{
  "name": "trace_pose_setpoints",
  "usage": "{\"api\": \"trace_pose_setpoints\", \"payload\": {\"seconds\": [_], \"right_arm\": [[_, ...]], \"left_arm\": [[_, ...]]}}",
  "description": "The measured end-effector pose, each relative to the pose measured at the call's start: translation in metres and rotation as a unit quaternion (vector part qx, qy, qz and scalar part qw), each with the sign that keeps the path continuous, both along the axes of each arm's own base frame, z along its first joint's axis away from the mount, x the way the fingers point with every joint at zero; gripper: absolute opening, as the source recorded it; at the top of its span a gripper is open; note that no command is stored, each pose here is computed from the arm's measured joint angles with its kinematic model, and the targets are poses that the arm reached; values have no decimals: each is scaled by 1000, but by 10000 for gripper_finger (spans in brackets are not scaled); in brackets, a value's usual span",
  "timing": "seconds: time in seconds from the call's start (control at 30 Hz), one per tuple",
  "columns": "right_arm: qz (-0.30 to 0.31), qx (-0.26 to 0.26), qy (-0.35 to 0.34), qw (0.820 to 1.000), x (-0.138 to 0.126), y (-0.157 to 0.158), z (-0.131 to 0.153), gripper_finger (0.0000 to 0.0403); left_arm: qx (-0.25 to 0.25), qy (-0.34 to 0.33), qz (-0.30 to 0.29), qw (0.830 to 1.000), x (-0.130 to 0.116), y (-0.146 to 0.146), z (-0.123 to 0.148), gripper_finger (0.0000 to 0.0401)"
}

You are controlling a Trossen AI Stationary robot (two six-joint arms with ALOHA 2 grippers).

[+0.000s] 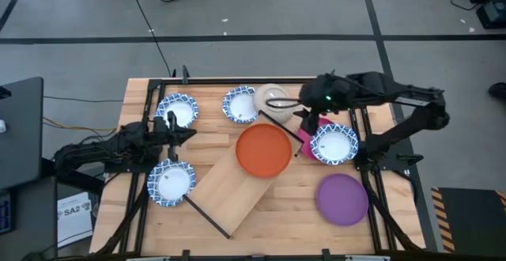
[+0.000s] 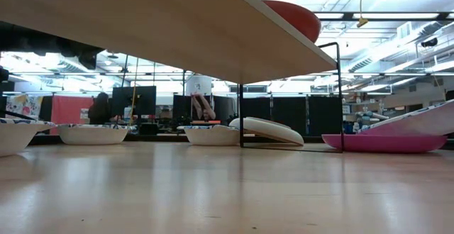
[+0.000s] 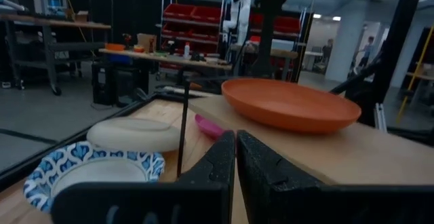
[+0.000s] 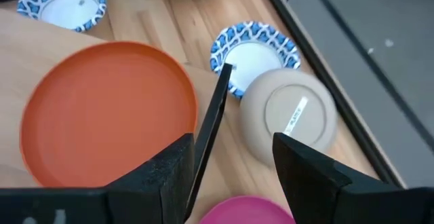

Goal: Place and stack plates onto a shelf
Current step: Put the white blue patterned plate on the shelf

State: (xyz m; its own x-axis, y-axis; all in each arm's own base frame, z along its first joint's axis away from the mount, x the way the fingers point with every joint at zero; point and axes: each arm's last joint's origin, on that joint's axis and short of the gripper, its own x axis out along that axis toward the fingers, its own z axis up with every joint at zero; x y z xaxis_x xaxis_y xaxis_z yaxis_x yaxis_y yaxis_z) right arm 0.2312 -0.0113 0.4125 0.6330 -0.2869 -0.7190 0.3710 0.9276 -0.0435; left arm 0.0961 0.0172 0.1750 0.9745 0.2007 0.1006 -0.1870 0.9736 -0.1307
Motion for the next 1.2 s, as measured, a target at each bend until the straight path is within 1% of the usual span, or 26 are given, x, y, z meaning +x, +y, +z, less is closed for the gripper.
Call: {"api": "trace_pose_setpoints", "payload": {"seconds": [0.1,0.27,0.47,0.53,0.7,0.77,0.87,1.0,1.2], "right_arm": [[1,-10,-17,1000,-10,10,-10,207],[6,-13,-57,998,-28,21,-37,207],[14,0,-118,993,-47,25,-77,206],[14,3,-139,990,-52,24,-89,206],[16,5,-196,980,-62,23,-111,206],[22,0,-214,977,-64,22,-117,206],[26,-3,-238,971,-67,22,-124,206],[26,-2,-250,968,-70,22,-131,206],[28,1,-255,967,-69,22,-139,206]], "left_arm": [[1,-6,5,1000,0,0,1,23],[0,-6,7,1000,0,0,1,23],[0,-6,9,1000,0,0,1,23],[-1,-7,18,1000,0,1,1,23],[-24,-12,43,999,-1,3,1,29],[-37,-16,51,998,-1,3,1,39],[-45,-13,75,996,-2,4,3,65],[-46,-35,112,992,-7,6,20,104],[-57,3,149,987,-12,7,40,145]]}}
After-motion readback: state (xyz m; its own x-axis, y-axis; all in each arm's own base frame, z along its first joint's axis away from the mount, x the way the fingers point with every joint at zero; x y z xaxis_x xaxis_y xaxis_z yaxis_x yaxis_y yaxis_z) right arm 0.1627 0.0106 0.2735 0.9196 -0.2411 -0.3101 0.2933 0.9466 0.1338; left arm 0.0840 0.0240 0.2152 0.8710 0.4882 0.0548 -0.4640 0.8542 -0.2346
